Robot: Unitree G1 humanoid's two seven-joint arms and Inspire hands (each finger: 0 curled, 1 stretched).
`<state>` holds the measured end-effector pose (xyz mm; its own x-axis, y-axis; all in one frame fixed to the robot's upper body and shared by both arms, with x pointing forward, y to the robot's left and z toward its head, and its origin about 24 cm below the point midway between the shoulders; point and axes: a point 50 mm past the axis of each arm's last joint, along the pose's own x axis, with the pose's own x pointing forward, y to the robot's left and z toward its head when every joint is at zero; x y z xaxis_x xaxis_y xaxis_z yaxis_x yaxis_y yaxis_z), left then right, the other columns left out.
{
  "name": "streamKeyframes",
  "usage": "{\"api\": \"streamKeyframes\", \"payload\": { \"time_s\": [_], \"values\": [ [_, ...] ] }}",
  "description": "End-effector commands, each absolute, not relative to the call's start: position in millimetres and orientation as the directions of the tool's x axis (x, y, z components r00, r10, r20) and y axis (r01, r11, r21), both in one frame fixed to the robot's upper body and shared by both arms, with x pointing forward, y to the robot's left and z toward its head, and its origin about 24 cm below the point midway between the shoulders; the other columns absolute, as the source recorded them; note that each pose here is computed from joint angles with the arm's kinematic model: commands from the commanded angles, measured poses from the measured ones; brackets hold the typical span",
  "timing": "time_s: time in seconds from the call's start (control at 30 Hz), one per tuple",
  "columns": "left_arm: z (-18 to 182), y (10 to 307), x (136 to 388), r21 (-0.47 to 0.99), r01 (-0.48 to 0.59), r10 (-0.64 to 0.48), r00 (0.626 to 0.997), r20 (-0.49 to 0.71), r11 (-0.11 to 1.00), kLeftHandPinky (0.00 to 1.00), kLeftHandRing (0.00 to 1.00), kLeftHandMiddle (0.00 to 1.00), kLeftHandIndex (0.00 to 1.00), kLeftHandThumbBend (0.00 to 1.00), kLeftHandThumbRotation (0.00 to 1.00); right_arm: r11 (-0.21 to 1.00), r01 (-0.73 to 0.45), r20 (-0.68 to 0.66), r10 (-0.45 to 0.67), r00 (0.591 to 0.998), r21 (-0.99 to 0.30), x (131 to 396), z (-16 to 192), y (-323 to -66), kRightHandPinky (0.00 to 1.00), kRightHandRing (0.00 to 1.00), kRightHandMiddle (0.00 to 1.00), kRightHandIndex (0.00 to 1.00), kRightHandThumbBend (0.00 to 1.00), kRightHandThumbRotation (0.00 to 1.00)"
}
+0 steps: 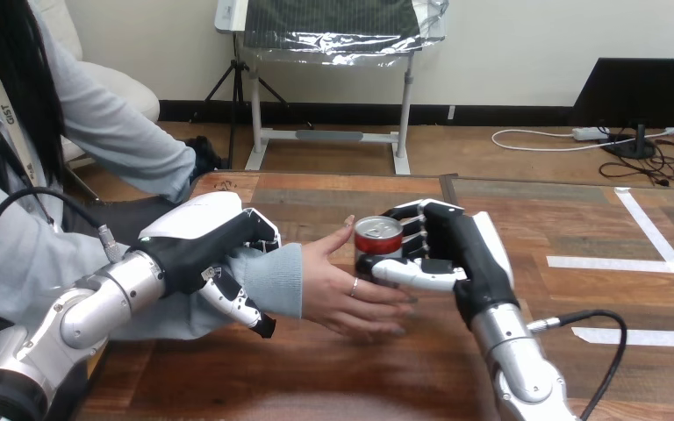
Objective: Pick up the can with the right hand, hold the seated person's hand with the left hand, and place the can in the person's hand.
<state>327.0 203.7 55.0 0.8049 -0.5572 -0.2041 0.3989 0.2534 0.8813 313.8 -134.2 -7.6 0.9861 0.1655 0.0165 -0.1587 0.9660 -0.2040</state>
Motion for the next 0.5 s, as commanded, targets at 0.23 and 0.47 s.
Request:
{"api": "streamKeyframes", "payload": {
  "time_s": [0.23, 0.47],
  "values": [
    [100.8, 177.6, 347.0, 0.902, 0.263, -0.613, 0.79, 0.002, 0.342, 0.25, 0.3, 0.38, 0.4, 0.87, 0.0, 0.969, -0.17, 0.196, 0.204, 0.959, -0.177, 334.9, 32.2, -110.5, 0.36, 0.42, 0.49, 0.53, 0.76, 0.0],
    [99.0, 175.9, 347.3, 0.897, 0.27, -0.612, 0.791, 0.002, 0.351, 0.25, 0.3, 0.37, 0.4, 0.87, 0.0, 0.968, -0.176, 0.217, 0.213, 0.953, -0.177, 334.0, 34.4, -104.1, 0.36, 0.42, 0.5, 0.54, 0.75, 0.0]
  ]
}}
